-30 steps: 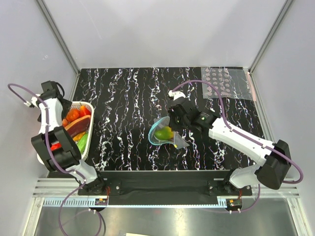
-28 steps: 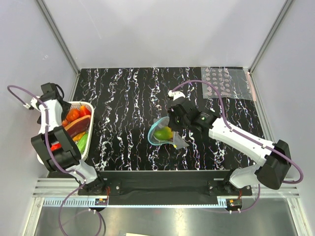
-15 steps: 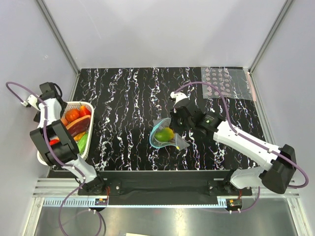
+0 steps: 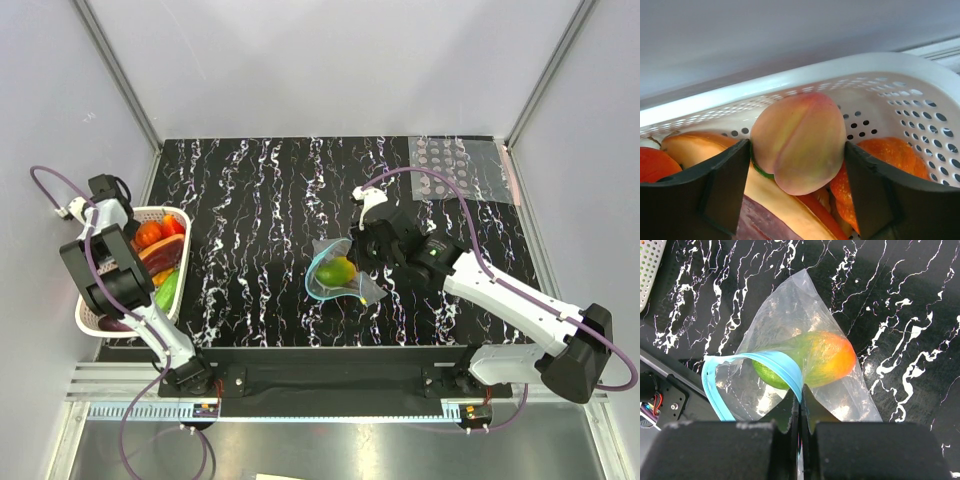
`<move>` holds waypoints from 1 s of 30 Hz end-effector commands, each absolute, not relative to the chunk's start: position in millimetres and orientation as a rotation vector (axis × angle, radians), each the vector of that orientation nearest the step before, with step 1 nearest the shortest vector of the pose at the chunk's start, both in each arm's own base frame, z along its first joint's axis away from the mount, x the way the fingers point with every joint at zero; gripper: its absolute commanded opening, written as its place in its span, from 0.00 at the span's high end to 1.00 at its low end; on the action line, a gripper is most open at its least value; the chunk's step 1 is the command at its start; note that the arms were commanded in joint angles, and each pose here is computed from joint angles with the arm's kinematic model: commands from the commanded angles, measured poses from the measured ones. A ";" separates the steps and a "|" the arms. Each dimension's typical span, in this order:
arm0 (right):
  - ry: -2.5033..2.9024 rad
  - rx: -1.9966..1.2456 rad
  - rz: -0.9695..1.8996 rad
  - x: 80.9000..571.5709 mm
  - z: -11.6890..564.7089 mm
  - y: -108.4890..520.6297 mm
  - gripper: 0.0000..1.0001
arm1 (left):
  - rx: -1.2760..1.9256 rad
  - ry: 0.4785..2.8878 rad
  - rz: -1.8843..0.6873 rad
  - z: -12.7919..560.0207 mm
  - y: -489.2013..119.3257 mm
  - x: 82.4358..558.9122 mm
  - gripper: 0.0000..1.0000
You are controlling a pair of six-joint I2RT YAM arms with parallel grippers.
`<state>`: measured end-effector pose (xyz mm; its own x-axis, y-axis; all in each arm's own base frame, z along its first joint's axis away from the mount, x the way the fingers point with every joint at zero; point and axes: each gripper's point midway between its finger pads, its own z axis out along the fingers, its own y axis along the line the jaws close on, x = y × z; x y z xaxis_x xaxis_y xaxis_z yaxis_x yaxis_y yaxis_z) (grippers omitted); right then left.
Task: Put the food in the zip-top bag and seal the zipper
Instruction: Pick up the fake fruit from the bin.
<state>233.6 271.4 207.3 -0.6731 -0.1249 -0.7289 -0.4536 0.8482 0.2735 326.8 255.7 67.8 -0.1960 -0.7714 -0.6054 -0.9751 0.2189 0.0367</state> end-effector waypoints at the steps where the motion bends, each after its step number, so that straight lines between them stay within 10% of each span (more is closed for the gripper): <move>1: 2.223 -0.419 0.604 236.6 218.6 274.4 1.00 | -1.604 1.922 0.606 78.5 276.3 332.3 0.40; 6: 2.226 -0.411 0.608 237.6 217.1 275.5 1.00 | -1.603 1.813 0.523 104.6 271.5 335.3 0.57; 22: 2.241 -0.392 0.624 238.0 220.1 279.3 1.00 | -1.426 1.550 0.143 248.4 174.3 325.5 0.55; 30: 2.255 -0.396 0.593 242.5 218.9 280.4 1.00 | -0.841 1.725 -0.506 290.1 23.3 324.5 0.53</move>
